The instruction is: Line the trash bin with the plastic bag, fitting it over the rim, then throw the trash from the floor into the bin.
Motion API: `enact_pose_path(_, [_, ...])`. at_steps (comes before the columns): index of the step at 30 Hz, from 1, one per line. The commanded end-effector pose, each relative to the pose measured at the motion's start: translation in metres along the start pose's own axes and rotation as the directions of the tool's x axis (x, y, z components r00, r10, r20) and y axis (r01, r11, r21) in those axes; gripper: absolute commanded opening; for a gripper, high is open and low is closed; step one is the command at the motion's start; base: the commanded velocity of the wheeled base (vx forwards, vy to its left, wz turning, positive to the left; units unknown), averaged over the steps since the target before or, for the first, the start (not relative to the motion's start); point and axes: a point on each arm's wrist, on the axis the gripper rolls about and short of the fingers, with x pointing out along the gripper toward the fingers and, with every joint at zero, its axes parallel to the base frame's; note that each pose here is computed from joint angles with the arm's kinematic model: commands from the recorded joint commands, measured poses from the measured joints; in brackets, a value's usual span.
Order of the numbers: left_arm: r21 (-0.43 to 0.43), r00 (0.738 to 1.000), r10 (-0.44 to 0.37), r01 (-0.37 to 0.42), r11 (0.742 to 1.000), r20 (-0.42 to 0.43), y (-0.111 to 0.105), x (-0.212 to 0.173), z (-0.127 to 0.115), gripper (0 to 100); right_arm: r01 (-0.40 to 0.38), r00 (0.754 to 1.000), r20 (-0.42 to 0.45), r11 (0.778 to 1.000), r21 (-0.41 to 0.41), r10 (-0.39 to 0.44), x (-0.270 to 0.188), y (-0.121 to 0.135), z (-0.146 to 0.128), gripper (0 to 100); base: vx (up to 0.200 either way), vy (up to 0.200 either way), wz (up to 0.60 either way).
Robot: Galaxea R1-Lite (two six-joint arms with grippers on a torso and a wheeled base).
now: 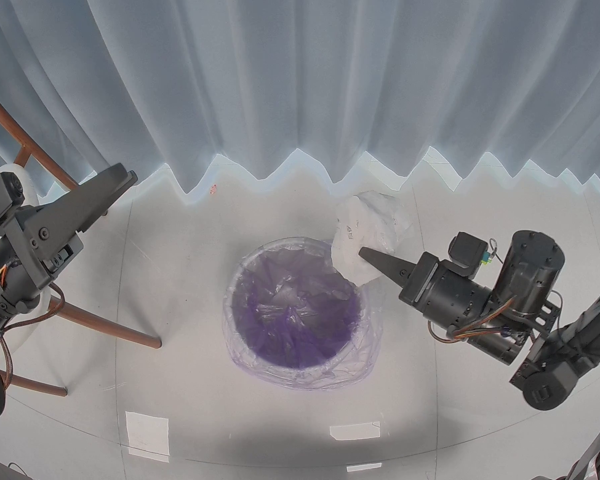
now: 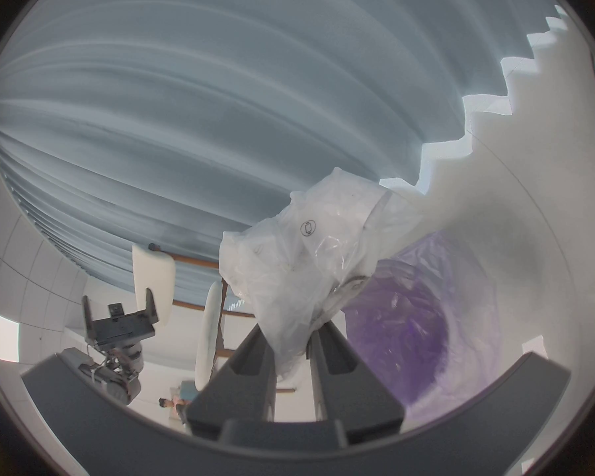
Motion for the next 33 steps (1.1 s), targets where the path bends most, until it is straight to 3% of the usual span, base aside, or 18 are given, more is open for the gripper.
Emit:
enact_pose_path(1, [-0.028, 0.999, -0.033, 0.032, 0.999, -0.027, -0.004, 0.003, -0.009, 100, 0.077, 0.997, 0.016, 0.997, 0.005, -0.078, 0.038, -0.056, -0.047, 0, 0.000, 0.000, 0.00])
enact_pose_path(4, [-0.035, 0.999, -0.035, 0.033, 0.999, -0.033, -0.005, 0.003, -0.011, 100, 0.094, 0.995, 0.034, 0.996, -0.001, -0.094, 0.051, -0.071, -0.059, 0, 0.000, 0.000, 0.00])
enact_pose_path(9, [-0.043, 0.998, -0.038, 0.036, 0.998, -0.043, -0.005, 0.002, -0.014, 100, 0.110, 0.992, 0.068, 0.994, 0.006, -0.111, 0.065, -0.075, -0.065, 0, 0.000, 0.000, 0.00])
enact_pose_path(16, [-0.075, 0.995, -0.068, 0.063, 0.995, -0.072, -0.010, 0.004, -0.023, 100, 0.138, 0.989, 0.042, 0.990, 0.034, -0.139, 0.077, -0.094, -0.083, 0, 0.000, 0.000, 0.00])
enact_pose_path(33, [-0.107, 0.992, -0.072, 0.061, 0.992, -0.105, -0.007, 0.005, -0.033, 100, 0.155, 0.987, -0.042, 0.987, 0.048, -0.153, 0.080, -0.097, -0.117, 0, 0.000, 0.000, 0.00])
